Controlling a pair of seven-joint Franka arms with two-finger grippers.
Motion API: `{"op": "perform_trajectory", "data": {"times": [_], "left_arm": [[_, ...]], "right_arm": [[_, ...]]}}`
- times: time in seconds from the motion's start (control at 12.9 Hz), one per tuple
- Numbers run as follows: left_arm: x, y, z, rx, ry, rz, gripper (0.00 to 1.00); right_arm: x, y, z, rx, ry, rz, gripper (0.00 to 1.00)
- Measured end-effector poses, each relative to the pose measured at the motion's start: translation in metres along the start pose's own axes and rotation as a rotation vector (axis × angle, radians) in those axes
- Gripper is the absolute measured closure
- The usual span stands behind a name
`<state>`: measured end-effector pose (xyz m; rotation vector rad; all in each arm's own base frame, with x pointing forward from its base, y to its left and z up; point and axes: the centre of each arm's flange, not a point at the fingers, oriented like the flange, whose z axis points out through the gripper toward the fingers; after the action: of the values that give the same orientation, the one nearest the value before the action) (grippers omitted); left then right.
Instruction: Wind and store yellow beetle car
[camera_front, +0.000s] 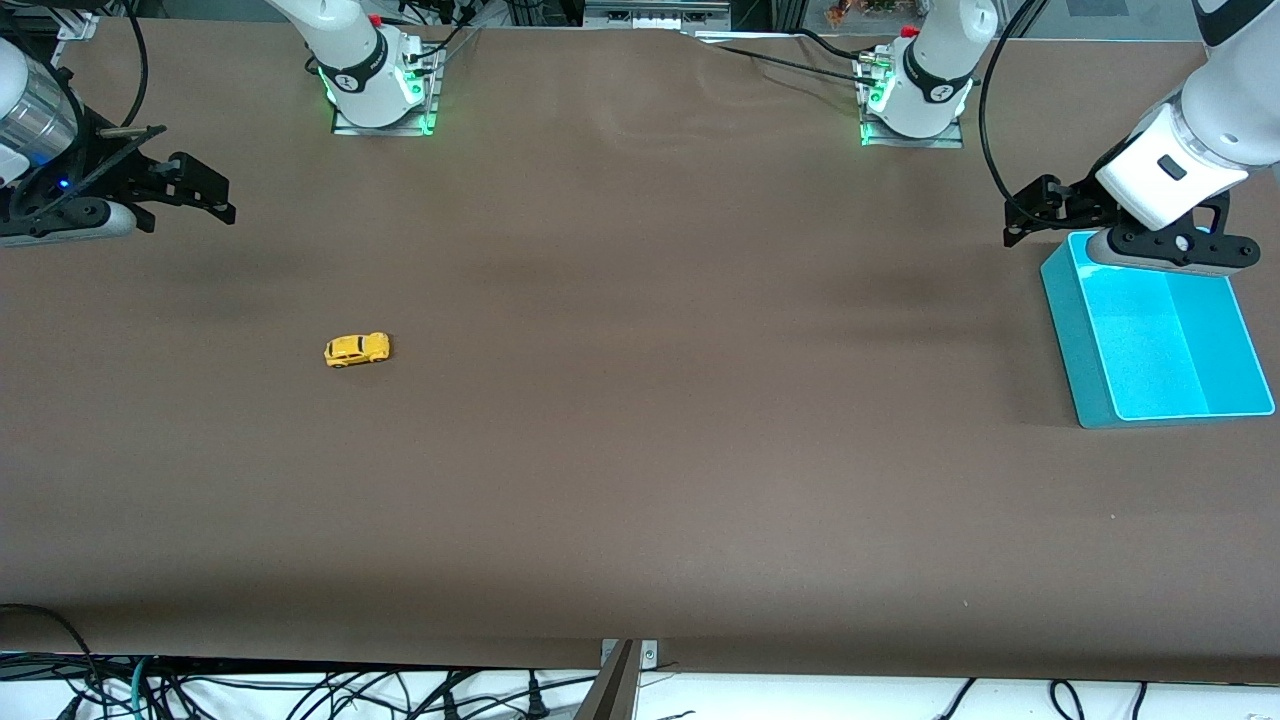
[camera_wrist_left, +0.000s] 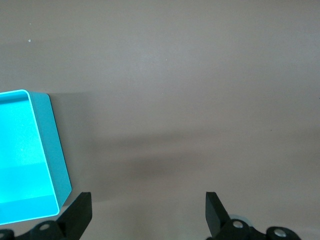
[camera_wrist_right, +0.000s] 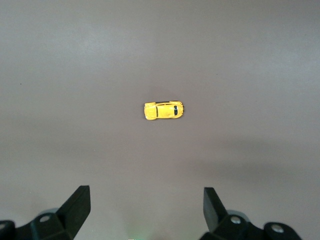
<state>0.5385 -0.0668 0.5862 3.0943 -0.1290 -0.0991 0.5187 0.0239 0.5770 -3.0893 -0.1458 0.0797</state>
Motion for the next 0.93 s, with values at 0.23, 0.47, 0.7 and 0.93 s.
{"op": "perform_trajectory", "data": {"times": [0.23,0.47,0.7,0.93], "left_arm": [[0.0,0.002,0.0,0.0,0.0,0.003,0.0],[0.0,0.002,0.0,0.0,0.0,0.003,0.0],[0.0,0.002,0.0,0.0,-0.001,0.003,0.0],[0.0,0.002,0.0,0.0,-0.002,0.003,0.0]], "right_arm": [[-0.001,0.0,0.001,0.0,-0.007,0.001,0.0],[-0.003,0.003,0.014,0.005,-0.043,-0.065,0.0],[-0.005,0.005,0.05,0.013,-0.088,-0.147,0.0],[-0.001,0.009,0.121,0.014,-0.069,-0.354,0.0]]}}
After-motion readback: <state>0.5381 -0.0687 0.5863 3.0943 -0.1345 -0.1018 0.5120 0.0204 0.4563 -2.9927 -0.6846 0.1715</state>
